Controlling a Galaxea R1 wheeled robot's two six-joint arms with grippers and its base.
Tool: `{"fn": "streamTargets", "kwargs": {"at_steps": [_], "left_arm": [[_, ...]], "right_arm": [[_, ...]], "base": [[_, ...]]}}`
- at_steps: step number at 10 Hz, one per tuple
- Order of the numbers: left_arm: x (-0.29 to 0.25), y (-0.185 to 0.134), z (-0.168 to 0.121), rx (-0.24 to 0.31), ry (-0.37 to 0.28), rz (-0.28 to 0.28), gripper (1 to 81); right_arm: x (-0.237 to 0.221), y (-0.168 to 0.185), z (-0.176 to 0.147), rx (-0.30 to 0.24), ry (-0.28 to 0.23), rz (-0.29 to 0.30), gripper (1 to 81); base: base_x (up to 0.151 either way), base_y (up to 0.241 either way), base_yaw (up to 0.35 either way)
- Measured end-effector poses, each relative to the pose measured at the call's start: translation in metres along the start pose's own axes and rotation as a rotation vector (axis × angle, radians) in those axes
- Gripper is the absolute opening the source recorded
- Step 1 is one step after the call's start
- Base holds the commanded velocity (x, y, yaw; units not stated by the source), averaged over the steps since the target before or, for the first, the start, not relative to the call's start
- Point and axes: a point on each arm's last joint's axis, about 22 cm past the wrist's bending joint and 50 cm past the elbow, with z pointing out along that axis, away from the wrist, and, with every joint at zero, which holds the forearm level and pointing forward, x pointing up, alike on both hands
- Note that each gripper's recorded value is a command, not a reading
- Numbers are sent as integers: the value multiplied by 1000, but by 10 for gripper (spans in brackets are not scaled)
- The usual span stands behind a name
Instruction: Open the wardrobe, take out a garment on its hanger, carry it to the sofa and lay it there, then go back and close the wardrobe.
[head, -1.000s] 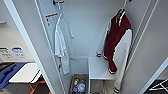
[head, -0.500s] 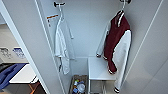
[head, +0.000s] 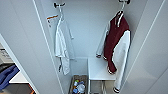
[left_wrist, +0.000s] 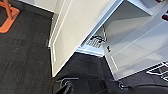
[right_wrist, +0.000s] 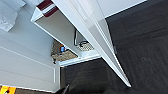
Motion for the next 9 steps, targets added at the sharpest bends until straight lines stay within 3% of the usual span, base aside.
{"fn": "streamTargets", "kwargs": {"at_steps": [1,3,6,9], "left_arm": [[-22,14,28,-25,-3,-27,811],[-84,34,67,-29,-80,-58,811],[-162,48,96,15,-227,-73,811],[-213,58,116,60,-347,-46,811]], "right_arm": [[-32,-11,23,27,-31,34,811],[-108,-15,51,21,-134,88,811],[-190,-15,79,-4,-235,99,811],[-257,-10,87,-45,-315,86,811]], "base": [[0,0,0],[0,0,0],[0,0,0],[0,0,0]]}}
